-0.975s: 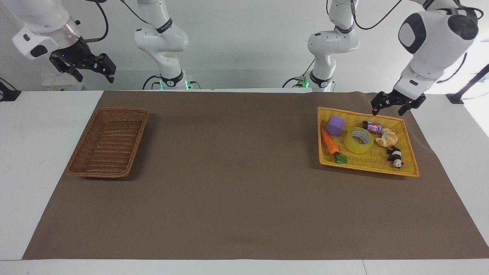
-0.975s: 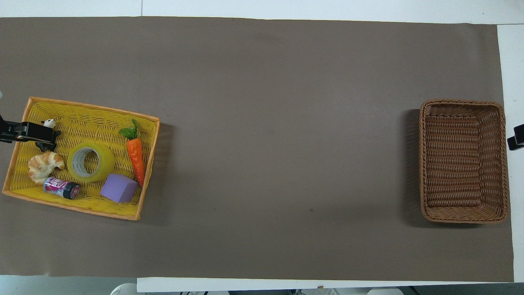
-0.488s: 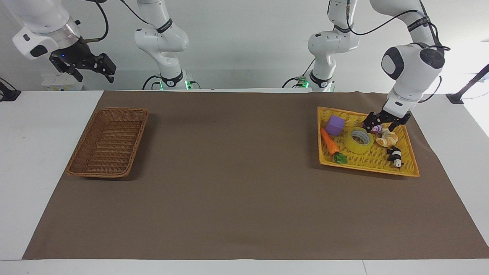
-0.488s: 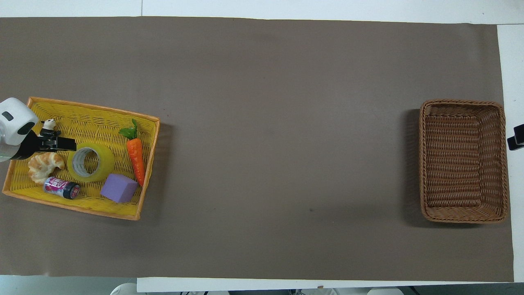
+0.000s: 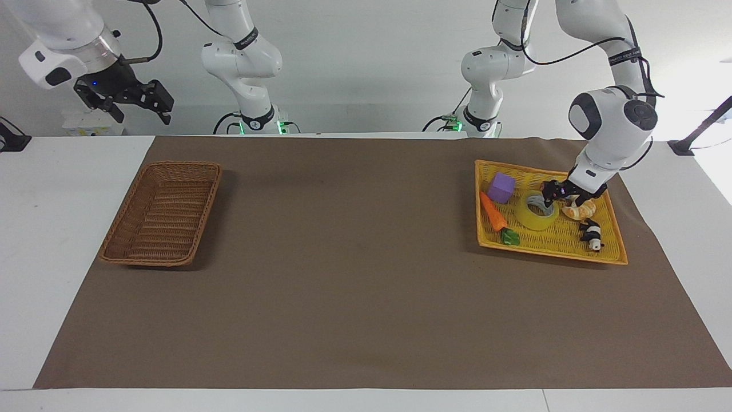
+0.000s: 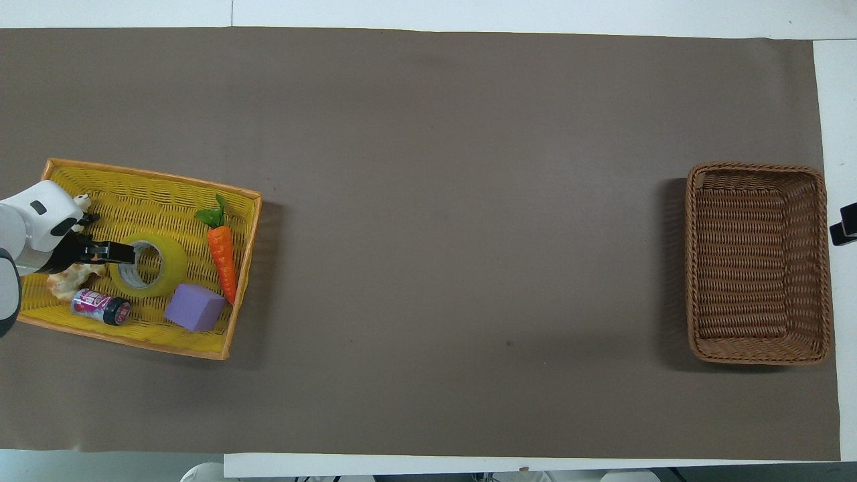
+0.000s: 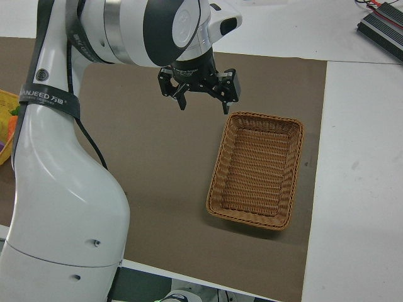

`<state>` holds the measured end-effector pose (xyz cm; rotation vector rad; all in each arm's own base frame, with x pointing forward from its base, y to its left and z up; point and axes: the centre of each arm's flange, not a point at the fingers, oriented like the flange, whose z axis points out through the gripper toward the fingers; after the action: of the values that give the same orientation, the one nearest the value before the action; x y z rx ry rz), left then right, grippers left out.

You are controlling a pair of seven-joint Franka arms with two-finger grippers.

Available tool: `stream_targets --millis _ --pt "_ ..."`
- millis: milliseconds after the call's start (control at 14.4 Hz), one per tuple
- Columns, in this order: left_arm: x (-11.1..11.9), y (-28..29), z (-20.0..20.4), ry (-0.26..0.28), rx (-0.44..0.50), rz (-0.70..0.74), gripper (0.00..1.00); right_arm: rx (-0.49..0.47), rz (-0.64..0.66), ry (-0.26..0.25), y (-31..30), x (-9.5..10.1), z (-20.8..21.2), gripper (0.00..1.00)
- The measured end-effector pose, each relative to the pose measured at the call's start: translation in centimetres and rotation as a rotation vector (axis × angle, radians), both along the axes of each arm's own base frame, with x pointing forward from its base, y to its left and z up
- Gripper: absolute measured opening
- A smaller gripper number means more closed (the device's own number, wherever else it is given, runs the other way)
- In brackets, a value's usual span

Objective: Move tape to another basket
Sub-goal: 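Lower the left gripper onto the tape roll and close on its rim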

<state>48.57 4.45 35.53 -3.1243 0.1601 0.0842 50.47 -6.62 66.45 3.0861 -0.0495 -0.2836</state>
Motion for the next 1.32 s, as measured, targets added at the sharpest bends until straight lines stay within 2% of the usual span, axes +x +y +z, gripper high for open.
stream_targets --millis 70,209,279,348,836,1323 --pt "-0.1 0.0 -0.2 0.004 0.000 0.000 0.83 0.000 0.000 0.000 0.0 0.0 0.0 1.00" --pt "-0.2 0.2 -0.3 0.005 -0.001 0.004 0.62 0.000 0.000 0.000 0.0 0.0 0.0 1.00" --pt "-0.2 0.4 -0.3 0.004 0.000 0.008 0.62 0.000 0.000 0.000 0.0 0.0 0.0 1.00" --pt "-0.2 0.5 -0.3 0.004 0.000 0.011 0.56 0.000 0.000 0.000 0.0 0.0 0.0 1.00" --pt "0.6 0.6 -1.9 -0.028 0.000 0.010 0.56 0.000 0.000 0.000 0.0 0.0 0.0 1.00" --pt "0.5 0.3 -3.7 0.008 -0.004 0.005 0.56 0.000 0.000 0.000 0.0 0.0 0.0 1.00"
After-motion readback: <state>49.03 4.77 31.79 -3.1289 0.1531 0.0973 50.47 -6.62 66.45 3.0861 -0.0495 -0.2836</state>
